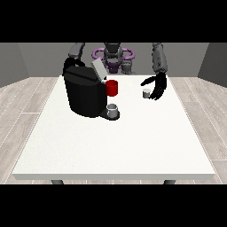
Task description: Insert the coffee pod into the coffee machine and close the lid
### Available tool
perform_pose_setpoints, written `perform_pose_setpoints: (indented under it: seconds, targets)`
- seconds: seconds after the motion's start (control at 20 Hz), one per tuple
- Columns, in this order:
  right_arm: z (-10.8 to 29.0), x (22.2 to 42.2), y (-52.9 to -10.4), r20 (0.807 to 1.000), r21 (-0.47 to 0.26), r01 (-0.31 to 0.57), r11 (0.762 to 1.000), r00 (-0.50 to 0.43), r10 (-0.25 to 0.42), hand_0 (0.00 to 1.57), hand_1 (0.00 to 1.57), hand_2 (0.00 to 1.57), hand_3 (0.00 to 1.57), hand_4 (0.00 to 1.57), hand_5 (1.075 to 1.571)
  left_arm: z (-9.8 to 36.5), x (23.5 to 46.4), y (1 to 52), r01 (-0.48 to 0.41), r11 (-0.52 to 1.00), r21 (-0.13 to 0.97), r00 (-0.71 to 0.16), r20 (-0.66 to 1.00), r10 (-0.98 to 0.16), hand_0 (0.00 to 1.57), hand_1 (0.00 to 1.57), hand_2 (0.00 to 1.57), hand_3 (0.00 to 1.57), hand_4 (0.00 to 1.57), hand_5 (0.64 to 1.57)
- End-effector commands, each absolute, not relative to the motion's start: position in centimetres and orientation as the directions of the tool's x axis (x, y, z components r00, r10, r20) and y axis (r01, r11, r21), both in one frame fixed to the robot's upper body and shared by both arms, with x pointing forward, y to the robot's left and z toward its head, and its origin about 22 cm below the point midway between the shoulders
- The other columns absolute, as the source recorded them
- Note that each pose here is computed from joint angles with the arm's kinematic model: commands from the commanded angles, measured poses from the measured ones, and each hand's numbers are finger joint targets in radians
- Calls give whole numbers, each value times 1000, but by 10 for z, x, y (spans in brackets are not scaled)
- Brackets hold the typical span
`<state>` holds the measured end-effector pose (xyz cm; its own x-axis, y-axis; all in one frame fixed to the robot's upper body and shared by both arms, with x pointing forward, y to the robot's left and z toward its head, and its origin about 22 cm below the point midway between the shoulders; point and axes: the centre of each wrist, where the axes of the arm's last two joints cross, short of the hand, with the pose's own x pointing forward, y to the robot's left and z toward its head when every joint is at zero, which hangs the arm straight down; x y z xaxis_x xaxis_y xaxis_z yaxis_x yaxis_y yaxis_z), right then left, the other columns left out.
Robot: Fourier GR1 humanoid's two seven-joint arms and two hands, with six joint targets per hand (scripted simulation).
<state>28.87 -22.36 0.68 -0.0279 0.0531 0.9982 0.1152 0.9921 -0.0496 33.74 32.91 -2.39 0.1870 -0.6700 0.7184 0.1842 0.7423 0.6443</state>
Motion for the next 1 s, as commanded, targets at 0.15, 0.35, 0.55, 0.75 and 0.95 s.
perform_pose_setpoints:
  seconds: [0.15, 0.35, 0.55, 0.75, 0.95]
  targets:
    - [5, 296, -220, 997, -48, 131, 990, -50, 55, 0, 0, 0, 0, 520, 1571, -30, 344, 316, 153, 646, 748, 97, 639, -763, 645, 645, 788, 527, 0, 1571]
    - [11, 301, -222, 998, -38, 119, 992, -40, 43, 0, 0, 0, 0, 524, 1571, -22, 355, 318, 104, 649, 754, 82, 644, -761, 719, 719, 864, 649, 229, 1571]
    - [-7, 278, -219, 999, -22, 82, 996, -33, 25, 0, 0, 0, 0, 492, 1571, -33, 347, 330, 83, 629, 773, 122, 619, -776, 824, 824, 972, 737, 389, 1571]
    - [21, 302, -213, 996, -10, 90, 996, -87, 18, 0, 0, 0, 0, 515, 1571, -19, 362, 323, 28, 550, 835, 69, 547, -834, 987, 987, 1095, 867, 286, 1571]
    - [21, 296, -227, 998, -9, 102, 995, -53, 14, 0, 0, 0, 0, 429, 1571, -38, 343, 344, 114, 499, 859, 97, 490, -866, 1028, 1028, 1112, 890, 287, 1571]
